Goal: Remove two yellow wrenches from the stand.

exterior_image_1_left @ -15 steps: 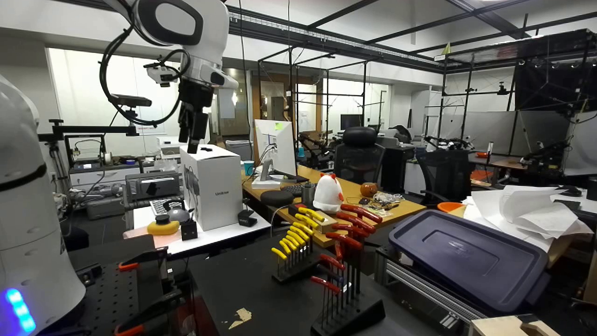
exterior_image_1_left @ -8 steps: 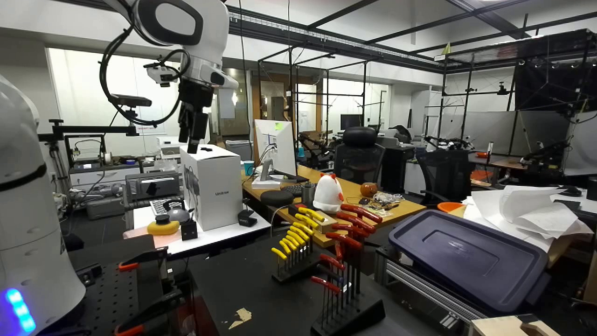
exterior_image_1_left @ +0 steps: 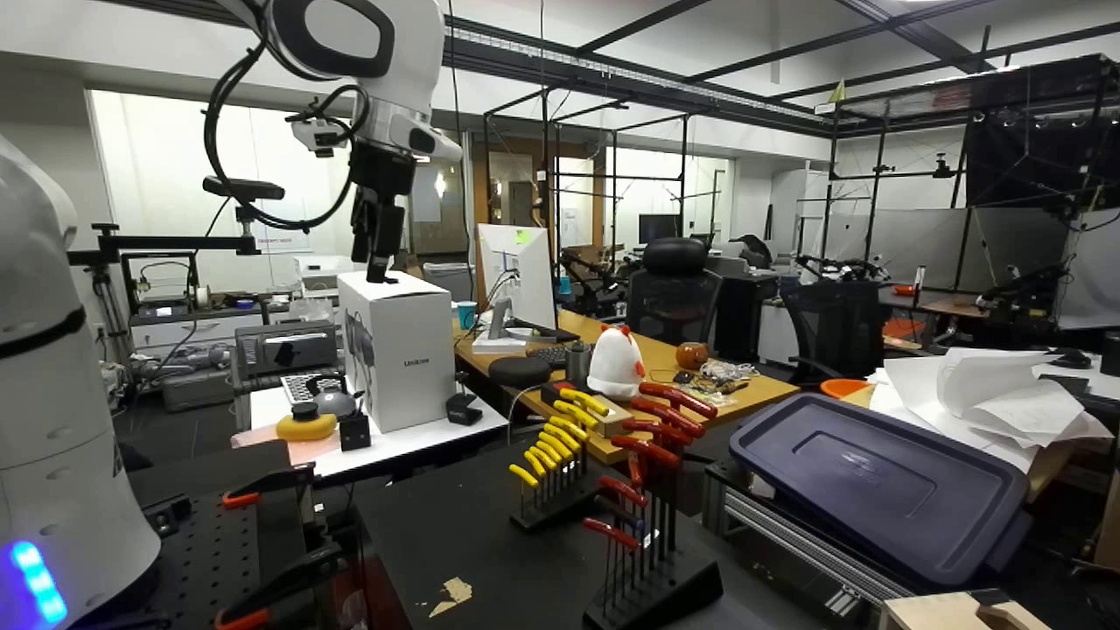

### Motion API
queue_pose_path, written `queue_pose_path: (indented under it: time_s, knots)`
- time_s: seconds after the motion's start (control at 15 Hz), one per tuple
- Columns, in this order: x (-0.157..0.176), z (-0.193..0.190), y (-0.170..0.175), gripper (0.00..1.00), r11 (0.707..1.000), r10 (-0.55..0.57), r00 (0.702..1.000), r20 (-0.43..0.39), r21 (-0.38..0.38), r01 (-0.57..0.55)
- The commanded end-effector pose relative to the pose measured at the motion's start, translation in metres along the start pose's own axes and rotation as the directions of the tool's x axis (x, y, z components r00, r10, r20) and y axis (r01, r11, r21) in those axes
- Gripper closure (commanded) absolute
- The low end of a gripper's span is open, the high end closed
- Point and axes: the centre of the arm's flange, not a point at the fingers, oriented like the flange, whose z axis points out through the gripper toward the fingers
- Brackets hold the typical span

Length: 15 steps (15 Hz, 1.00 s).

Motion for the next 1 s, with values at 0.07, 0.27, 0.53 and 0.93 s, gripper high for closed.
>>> queue_pose_path:
  time_s: [0.07,0.27,0.53,0.93]
  knots:
    - [0.039,-0.021,0.013,0.00,0.999,0.040,0.999,-0.029,-0.013,-0.040]
    - [0.071,-0.022,0.024,0.00,0.997,0.045,0.997,-0.067,-0.056,-0.049]
    - [0.114,-0.016,0.039,0.00,0.992,0.048,0.993,-0.112,-0.112,-0.061]
    - [0.158,0.023,0.051,0.00,0.987,0.021,0.996,-0.084,-0.157,-0.034]
